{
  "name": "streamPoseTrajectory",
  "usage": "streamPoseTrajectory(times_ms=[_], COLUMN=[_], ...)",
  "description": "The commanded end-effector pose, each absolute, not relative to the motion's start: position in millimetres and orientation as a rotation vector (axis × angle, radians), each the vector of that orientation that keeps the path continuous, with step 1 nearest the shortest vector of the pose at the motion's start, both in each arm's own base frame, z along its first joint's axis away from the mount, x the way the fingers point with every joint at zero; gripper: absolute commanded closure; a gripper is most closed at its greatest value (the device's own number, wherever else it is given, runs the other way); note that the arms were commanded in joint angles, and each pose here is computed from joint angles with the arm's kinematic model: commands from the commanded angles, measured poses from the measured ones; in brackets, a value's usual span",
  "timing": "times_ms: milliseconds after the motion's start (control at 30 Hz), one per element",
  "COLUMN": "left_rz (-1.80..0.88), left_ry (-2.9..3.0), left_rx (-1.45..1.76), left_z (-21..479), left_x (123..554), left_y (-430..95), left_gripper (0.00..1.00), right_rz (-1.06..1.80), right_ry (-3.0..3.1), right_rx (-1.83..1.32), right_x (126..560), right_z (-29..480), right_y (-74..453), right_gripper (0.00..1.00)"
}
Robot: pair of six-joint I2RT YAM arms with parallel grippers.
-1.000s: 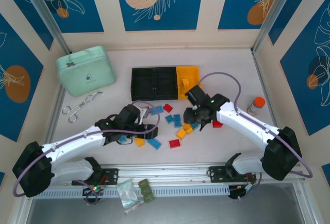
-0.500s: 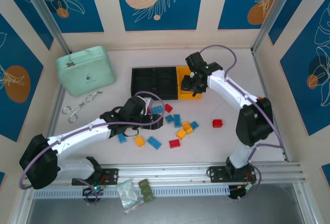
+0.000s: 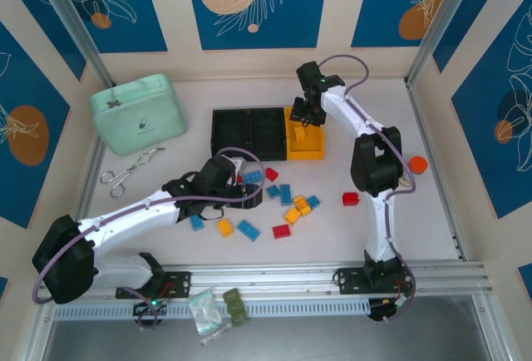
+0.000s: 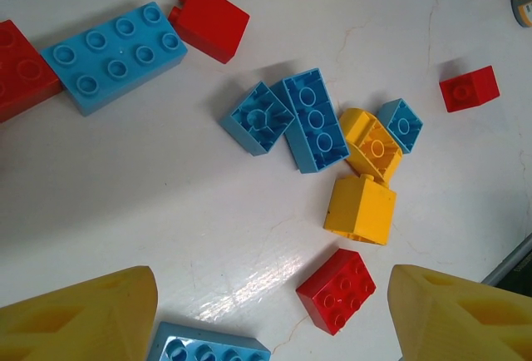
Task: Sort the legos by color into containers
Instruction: Place the lego in the container, then pick up the lego from the bottom-left of the table.
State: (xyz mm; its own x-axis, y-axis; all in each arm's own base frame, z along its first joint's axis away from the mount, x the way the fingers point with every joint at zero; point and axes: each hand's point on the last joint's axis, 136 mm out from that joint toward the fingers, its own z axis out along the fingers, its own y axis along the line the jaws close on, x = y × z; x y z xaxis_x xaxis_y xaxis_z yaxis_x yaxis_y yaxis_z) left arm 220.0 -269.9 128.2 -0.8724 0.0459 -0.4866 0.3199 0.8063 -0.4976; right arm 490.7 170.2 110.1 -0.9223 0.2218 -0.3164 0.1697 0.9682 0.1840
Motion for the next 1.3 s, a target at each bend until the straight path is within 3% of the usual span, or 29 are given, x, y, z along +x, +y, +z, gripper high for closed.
streamPoseTrajectory(times_ms=[0,567,867,1267], left_rz=[-0.799,-0.768,-0.749,-0.606], left_ry=[2.526,2.548,2.54,2.596], left_rx=[0.245,0.255,0.232,0.138], left_z=[136,131,133,126], left_x=[224,225,224,213], left_y=[-269,-267,-259,-219], left_gripper=[0.27,0.27,0.27,0.28], right_rz=[0.187,0.175,0.191,0.302], right_ry=[2.807,2.831,2.76,2.635], right_rx=[0.297,0.302,0.269,0.172], right_x=[497,513,507,439], right_z=[108,91,125,192], right_y=[166,173,176,181], right_gripper=[0.53,0.41,0.38,0.39])
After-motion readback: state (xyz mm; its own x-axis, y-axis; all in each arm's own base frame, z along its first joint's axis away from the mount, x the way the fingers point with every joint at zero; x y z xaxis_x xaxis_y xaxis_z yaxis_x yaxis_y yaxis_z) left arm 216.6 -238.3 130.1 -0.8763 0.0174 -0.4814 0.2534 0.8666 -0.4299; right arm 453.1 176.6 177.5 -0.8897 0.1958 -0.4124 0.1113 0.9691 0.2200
